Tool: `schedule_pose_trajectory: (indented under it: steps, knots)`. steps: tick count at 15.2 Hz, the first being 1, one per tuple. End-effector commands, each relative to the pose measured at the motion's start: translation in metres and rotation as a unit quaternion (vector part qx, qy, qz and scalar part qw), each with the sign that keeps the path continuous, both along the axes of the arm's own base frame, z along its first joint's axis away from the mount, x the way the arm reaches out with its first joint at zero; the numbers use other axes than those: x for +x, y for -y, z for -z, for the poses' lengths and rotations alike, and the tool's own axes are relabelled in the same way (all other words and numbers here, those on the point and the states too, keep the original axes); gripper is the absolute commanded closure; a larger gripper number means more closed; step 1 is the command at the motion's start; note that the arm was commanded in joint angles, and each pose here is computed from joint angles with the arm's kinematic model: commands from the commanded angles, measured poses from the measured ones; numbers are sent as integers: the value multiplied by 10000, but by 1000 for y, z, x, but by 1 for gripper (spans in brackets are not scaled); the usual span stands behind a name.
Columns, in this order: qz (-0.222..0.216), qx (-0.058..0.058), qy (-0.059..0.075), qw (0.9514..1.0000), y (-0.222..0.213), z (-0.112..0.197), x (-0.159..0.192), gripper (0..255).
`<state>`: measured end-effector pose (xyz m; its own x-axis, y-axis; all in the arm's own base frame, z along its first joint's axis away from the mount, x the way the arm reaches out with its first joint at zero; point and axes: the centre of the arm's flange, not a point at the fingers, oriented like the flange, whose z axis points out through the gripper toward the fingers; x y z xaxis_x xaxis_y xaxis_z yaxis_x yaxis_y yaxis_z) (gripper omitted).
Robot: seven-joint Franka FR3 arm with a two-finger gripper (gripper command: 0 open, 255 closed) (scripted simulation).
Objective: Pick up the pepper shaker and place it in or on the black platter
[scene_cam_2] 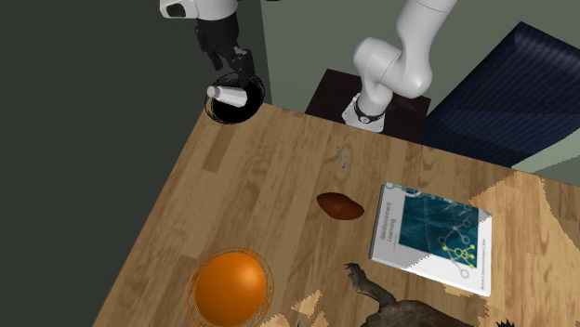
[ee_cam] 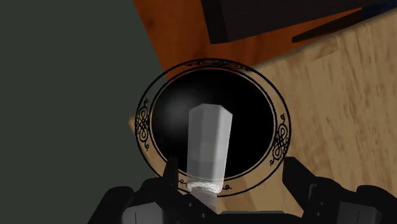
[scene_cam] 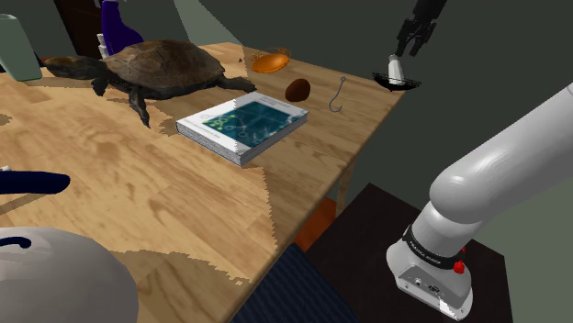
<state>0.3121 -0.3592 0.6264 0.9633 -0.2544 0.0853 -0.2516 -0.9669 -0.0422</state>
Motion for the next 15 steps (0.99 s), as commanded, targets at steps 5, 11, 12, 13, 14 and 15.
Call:
schedule_pose_trajectory:
  steps: [5,11,12,13,14,15]
  knots:
    - [0,0,0,10000,1,-26,-2,0]
    - [0,0,0,10000,1,-50,-5,0]
    - [0,0,0,10000,1,-50,-5,0]
    - [0,0,0,10000,1,-50,-5,0]
    - [0,0,0,10000,1,-50,-5,0]
    - [0,0,0,10000,1,-50,-5,0]
